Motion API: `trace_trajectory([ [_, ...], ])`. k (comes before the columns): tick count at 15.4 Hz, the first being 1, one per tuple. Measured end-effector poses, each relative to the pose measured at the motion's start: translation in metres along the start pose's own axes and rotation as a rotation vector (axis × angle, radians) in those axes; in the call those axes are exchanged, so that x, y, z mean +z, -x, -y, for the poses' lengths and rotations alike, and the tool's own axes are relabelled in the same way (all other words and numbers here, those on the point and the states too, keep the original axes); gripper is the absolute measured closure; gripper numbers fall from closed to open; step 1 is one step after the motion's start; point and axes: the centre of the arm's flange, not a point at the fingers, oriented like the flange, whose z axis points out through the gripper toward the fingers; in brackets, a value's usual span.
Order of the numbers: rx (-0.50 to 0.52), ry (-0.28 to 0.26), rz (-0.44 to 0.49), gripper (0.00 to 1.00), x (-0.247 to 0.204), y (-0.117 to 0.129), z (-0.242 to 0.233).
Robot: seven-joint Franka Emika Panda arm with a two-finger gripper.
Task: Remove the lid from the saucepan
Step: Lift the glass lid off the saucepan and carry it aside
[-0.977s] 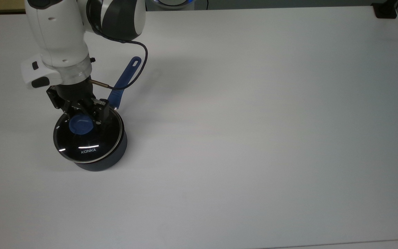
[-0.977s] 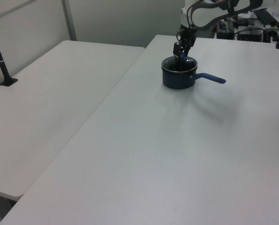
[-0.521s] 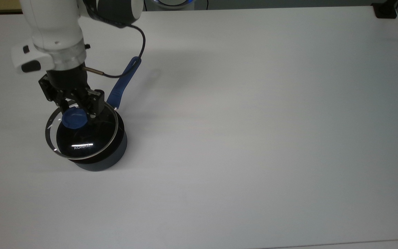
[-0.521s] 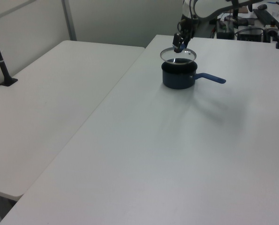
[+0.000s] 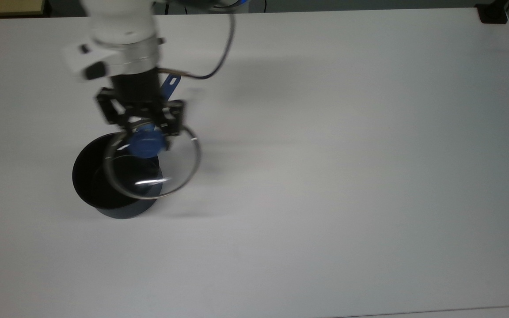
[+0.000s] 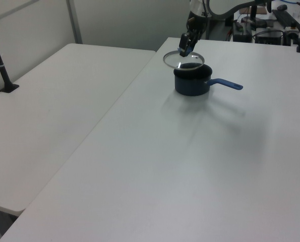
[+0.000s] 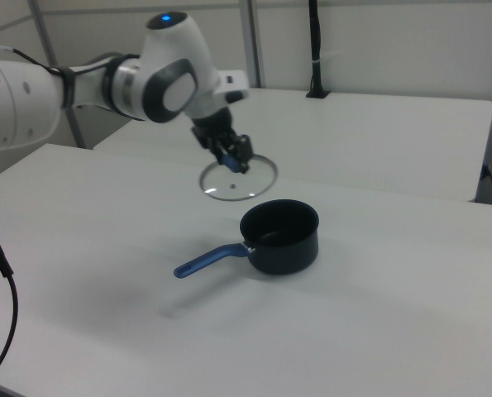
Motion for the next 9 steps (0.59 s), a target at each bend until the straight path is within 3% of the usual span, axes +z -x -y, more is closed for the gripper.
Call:
trace_trajectory([
  [5, -0.096, -0.046, 0.042, 0.34, -0.013, 0.032, 0.075],
  [9, -0.128, -0.072, 0.069, 0.34, -0.022, 0.061, 0.093],
])
